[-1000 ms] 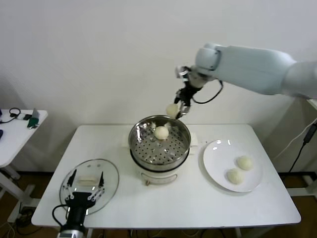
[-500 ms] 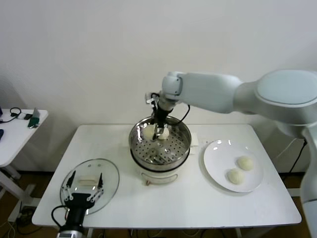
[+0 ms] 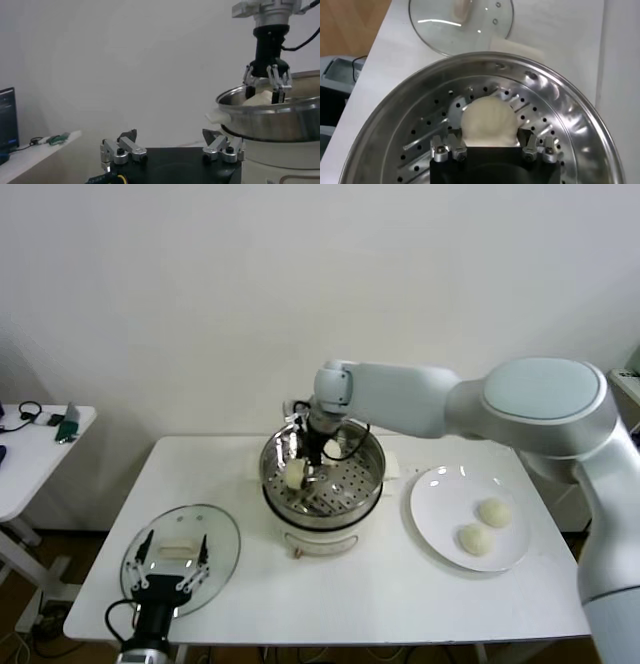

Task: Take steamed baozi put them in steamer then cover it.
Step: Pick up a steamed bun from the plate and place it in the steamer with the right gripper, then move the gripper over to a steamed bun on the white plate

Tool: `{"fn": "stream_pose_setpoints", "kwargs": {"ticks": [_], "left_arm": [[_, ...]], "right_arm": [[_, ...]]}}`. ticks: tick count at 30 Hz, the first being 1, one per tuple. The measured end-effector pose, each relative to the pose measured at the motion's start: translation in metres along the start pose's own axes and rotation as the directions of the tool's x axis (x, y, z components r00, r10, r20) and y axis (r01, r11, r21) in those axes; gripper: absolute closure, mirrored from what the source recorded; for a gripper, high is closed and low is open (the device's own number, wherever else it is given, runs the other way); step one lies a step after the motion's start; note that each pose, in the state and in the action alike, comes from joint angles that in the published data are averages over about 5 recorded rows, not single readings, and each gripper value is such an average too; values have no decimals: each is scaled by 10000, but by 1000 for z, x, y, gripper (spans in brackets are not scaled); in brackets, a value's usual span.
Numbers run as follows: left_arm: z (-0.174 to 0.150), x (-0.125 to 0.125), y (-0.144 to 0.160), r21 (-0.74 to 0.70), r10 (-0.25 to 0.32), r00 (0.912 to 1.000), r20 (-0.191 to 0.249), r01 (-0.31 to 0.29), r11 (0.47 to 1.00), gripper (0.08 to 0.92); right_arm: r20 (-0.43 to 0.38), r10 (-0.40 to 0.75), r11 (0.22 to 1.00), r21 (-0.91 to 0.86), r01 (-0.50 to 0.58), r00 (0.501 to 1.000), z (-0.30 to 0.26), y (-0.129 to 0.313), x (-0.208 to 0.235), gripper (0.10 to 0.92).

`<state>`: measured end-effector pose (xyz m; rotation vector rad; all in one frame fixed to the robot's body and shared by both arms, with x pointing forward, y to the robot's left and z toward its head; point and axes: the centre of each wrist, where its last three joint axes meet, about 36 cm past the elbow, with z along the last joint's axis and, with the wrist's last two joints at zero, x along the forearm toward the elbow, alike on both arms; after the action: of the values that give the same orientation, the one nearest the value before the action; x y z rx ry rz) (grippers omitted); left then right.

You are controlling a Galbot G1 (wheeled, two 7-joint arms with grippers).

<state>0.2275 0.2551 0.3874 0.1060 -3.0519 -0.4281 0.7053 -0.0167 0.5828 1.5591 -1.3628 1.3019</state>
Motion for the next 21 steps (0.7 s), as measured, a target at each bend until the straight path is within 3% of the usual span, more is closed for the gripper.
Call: {"fn": "stream_pose_setpoints", "kwargs": {"ticks": [9,21], "left_arm": [[1,1,0,-4,6,10000,-31,-6,10000,177],[-1,1,-1,8,23,10000,-15,-23,10000,177]], "right_arm": [[-86,-14,10000,-47,13,10000,-1,0,0,207],[-190,-56,10000,50,57,9998,20,-4,43,200]]}}
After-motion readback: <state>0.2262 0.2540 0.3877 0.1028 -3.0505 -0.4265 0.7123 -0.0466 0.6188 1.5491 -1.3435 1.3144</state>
